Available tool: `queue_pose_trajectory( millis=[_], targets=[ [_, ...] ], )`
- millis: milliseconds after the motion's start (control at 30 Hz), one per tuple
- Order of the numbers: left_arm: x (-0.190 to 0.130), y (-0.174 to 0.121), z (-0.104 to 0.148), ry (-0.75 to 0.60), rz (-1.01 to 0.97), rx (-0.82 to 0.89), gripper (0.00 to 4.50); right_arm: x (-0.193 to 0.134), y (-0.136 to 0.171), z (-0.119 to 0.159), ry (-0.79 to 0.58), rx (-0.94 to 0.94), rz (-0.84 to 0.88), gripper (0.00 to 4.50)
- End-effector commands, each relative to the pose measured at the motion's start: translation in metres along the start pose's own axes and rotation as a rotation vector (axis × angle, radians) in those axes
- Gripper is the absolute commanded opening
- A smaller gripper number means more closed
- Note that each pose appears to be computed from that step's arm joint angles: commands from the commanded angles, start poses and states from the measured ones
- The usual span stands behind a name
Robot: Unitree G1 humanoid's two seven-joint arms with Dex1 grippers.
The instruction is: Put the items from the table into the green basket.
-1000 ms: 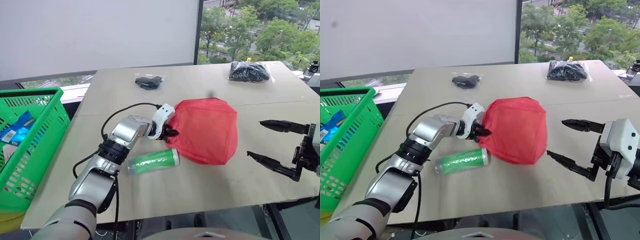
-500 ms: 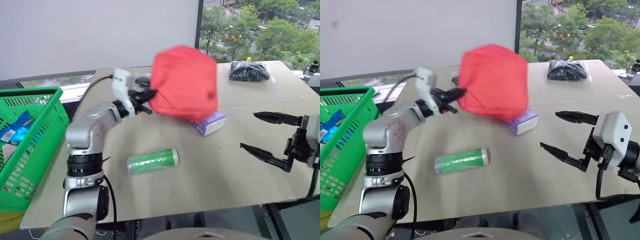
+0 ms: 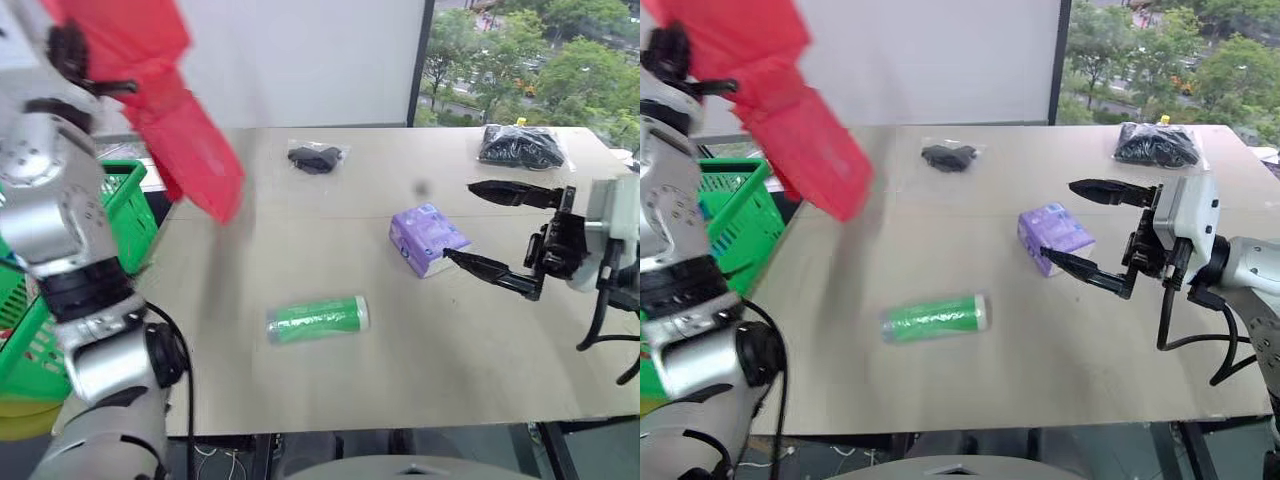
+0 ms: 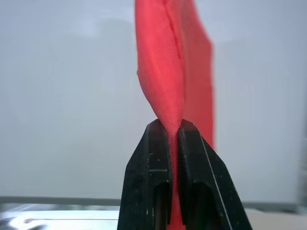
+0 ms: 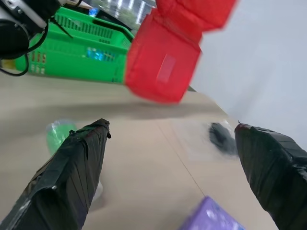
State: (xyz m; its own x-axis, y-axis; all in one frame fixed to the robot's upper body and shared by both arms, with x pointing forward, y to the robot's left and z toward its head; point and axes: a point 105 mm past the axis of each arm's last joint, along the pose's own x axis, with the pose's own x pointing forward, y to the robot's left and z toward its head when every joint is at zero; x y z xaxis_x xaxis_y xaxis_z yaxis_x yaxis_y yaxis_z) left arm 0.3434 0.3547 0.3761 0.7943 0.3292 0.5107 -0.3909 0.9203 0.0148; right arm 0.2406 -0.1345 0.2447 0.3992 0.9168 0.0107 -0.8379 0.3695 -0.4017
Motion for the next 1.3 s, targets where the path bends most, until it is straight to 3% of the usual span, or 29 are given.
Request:
queue_pose_trajectory(
  millis=[33,200,333,533,600,800,900,967,1000,1033,1133,1233,1300],
  targets=[
    [0.008,0.02,0.033,-0.092,0.033,-0.005,0.03,0.003,-0.003,0.006,-0.029,-0.036,0.015,4.5],
    [0.008,-0.011,0.026,-0.058,-0.13,-0.09,0.03,0.006,-0.004,0.003,-0.034,-0.032,0.024,4.5],
    [0.006,-0.058,0.023,-0.054,-0.328,-0.125,0.03,0.008,-0.004,0.003,-0.037,-0.031,0.02,4.5],
    [0.028,-0.104,0.036,-0.076,-0.495,-0.214,0.03,0.007,-0.002,0.005,-0.037,-0.034,-0.001,4.5],
    [0.036,-0.115,0.028,-0.036,-0.521,-0.234,0.03,0.006,-0.001,0.005,-0.033,-0.032,-0.013,4.5],
    [0.038,-0.127,-0.06,0.225,-0.451,-0.166,0.03,0.002,0.005,0.005,-0.017,-0.036,-0.059,4.5],
    [0.015,-0.135,-0.124,0.405,-0.431,-0.082,0.03,-0.001,0.01,0.005,-0.001,-0.029,-0.075,4.5],
    [0.002,-0.139,-0.149,0.491,-0.436,-0.088,0.03,-0.002,0.013,0.005,0.009,-0.025,-0.083,4.5],
    [-0.008,-0.142,-0.163,0.574,-0.428,-0.187,0.7,-0.003,0.014,0.004,0.02,-0.025,-0.087,4.5],
    [-0.017,-0.146,-0.173,0.638,-0.423,-0.278,0.89,-0.005,0.015,0.002,0.032,-0.025,-0.089,4.5],
    [-0.04,-0.153,-0.188,0.793,-0.44,-0.482,2.23,-0.009,0.016,0.001,0.053,-0.02,-0.1,4.5],
    [-0.057,-0.149,-0.189,0.87,-0.47,-0.533,3.44,-0.012,0.016,-0.001,0.065,-0.017,-0.105,4.5],
    [-0.078,-0.149,-0.166,0.862,-0.681,-0.502,4.18,-0.015,0.015,-0.005,0.09,-0.007,-0.107,4.5]
  ],
)
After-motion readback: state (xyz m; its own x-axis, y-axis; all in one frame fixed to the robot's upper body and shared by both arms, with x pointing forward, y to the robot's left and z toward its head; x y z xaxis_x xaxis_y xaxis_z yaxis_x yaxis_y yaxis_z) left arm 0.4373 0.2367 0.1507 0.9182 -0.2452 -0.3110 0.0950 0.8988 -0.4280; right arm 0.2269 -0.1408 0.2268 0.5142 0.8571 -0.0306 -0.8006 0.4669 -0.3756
